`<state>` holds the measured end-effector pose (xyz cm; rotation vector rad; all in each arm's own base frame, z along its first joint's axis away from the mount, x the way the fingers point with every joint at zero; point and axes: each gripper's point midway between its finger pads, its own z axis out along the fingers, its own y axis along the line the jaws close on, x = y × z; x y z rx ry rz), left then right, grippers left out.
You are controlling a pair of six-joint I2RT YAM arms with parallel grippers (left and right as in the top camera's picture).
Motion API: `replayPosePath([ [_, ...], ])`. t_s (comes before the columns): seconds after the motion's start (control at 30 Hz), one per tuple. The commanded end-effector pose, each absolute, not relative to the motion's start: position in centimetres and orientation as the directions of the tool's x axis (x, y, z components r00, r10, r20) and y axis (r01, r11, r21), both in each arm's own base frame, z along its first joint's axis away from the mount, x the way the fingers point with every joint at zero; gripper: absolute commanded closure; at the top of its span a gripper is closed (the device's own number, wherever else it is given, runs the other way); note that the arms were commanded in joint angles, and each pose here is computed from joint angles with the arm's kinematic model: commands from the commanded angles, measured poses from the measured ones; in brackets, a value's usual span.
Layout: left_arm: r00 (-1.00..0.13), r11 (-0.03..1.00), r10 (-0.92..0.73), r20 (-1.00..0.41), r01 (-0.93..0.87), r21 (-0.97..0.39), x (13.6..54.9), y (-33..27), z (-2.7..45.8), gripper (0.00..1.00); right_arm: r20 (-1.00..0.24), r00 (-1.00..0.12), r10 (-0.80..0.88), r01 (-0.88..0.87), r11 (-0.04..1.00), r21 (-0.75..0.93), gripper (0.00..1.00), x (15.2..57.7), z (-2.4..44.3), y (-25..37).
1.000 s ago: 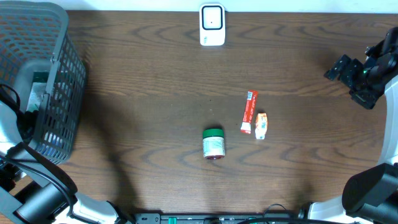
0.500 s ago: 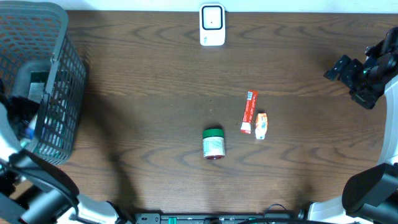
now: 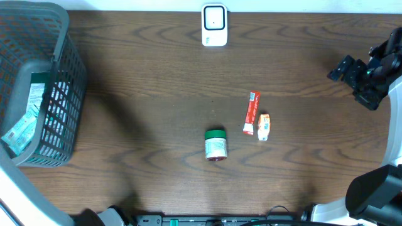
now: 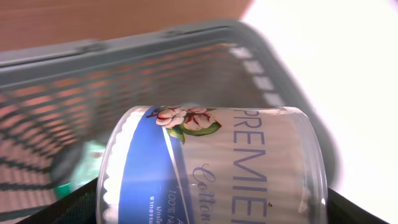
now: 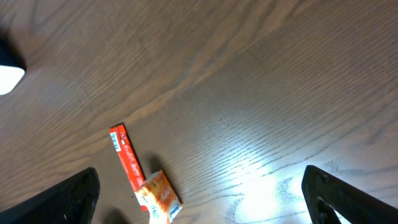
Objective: Scan the item barcode
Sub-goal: 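Lift the tub out and carry it to the scanner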
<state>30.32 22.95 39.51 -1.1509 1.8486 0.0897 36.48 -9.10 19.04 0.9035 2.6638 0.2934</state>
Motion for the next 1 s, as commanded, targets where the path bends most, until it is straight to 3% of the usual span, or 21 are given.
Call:
replayPosePath([
  [0.0, -0.182, 0.661, -0.669, -0.721, -0.591, -0.463, 31.9, 17.7, 41.7, 0.31, -0.256, -0.735, 0.628, 0.556, 0.774, 0.302, 0.01, 36.6, 20.4, -9.3],
  [0.3, -0.522, 0.817, -0.576, -0.629, -0.335, -0.47, 34.3, 3.8, 39.0, 0.31, -0.256, -0.735, 0.628, 0.556, 0.775, 0.302, 0.01, 36.6, 20.4, -9.3],
  [0.6, -0.854, 0.916, -0.278, -0.44, -0.098, -0.389, 35.0, -9.6, 31.2, 0.31, -0.256, -0.735, 0.628, 0.556, 0.774, 0.302, 0.01, 36.6, 20.4, -9.3],
  [0.97, -0.975, 0.956, 0.064, -0.215, 0.121, -0.265, 35.3, -21.8, 19.4, 0.31, -0.256, -0.735, 0.628, 0.556, 0.775, 0.302, 0.01, 36.6, 20.4, -9.3],
])
